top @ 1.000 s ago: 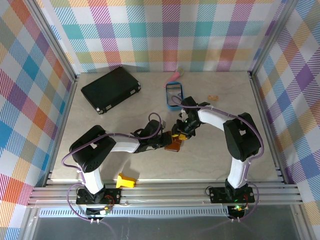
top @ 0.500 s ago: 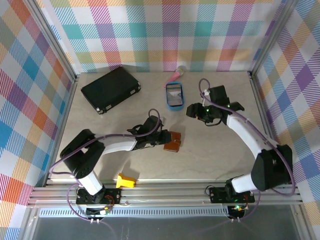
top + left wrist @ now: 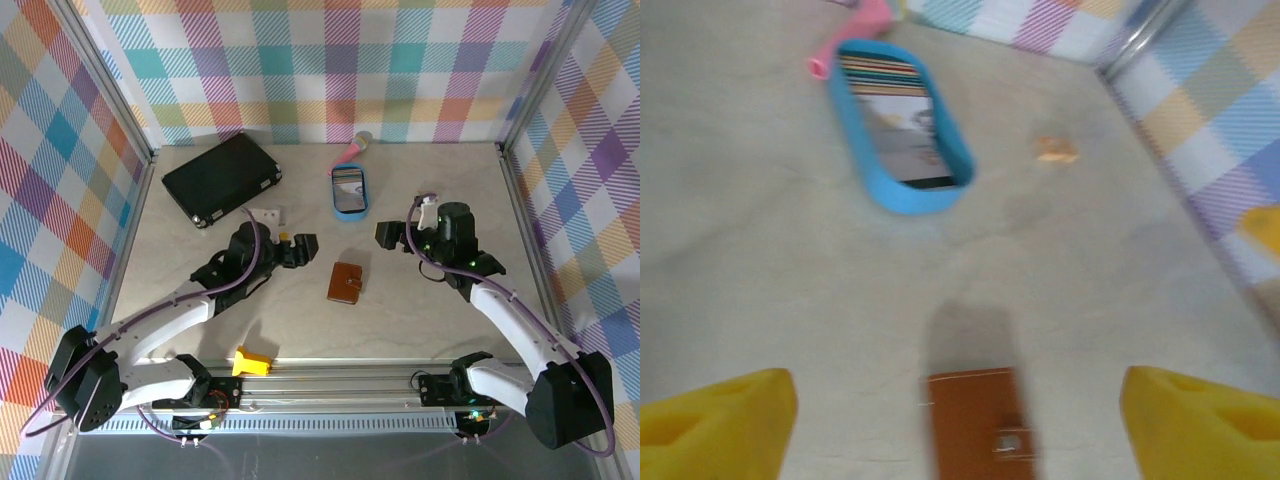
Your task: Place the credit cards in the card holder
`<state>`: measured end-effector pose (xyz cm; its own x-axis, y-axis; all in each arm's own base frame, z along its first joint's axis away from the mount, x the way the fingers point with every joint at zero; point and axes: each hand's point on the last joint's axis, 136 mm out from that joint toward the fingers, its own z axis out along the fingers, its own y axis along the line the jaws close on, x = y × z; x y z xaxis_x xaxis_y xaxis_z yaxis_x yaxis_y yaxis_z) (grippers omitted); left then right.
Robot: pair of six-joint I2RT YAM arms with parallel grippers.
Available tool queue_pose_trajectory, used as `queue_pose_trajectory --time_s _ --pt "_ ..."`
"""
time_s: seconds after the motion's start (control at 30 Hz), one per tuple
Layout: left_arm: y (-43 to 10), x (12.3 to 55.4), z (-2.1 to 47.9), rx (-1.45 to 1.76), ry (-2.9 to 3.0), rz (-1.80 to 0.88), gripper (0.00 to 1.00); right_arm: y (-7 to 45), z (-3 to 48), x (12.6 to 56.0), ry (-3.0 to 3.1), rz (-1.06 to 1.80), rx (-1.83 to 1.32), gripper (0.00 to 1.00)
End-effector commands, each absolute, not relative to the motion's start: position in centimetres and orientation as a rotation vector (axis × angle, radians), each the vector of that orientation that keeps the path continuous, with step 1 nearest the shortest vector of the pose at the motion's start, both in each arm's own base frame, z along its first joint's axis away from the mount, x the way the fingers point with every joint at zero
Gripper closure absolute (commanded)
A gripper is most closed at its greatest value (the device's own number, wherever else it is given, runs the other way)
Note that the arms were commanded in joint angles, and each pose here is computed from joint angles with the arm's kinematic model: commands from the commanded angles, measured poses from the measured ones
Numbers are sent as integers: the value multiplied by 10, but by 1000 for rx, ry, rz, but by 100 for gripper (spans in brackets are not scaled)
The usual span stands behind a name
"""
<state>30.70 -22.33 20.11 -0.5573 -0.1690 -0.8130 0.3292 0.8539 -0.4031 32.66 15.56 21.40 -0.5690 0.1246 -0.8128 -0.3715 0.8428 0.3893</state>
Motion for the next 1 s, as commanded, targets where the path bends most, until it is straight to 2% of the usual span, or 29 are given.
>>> queue_pose_trajectory --time_s 0.0,0.33,0.43,0.63,0.77,0.97 --pt "-190 319 210 113 1949 -452 0 147 233 343 1955 600 -174 1" --pt "-81 343 193 -80 1940 -26 0 87 196 375 1941 484 4 1" --pt "-37 343 179 -206 1942 135 0 63 181 382 1972 362 27 1" --pt "16 341 154 -297 1915 353 0 22 154 387 1977 324 108 1" --pt "29 342 132 -300 1930 359 0 8 143 387 1974 255 81 1" --pt "16 357 117 -239 1912 149 0 12 127 387 1965 229 -15 3"
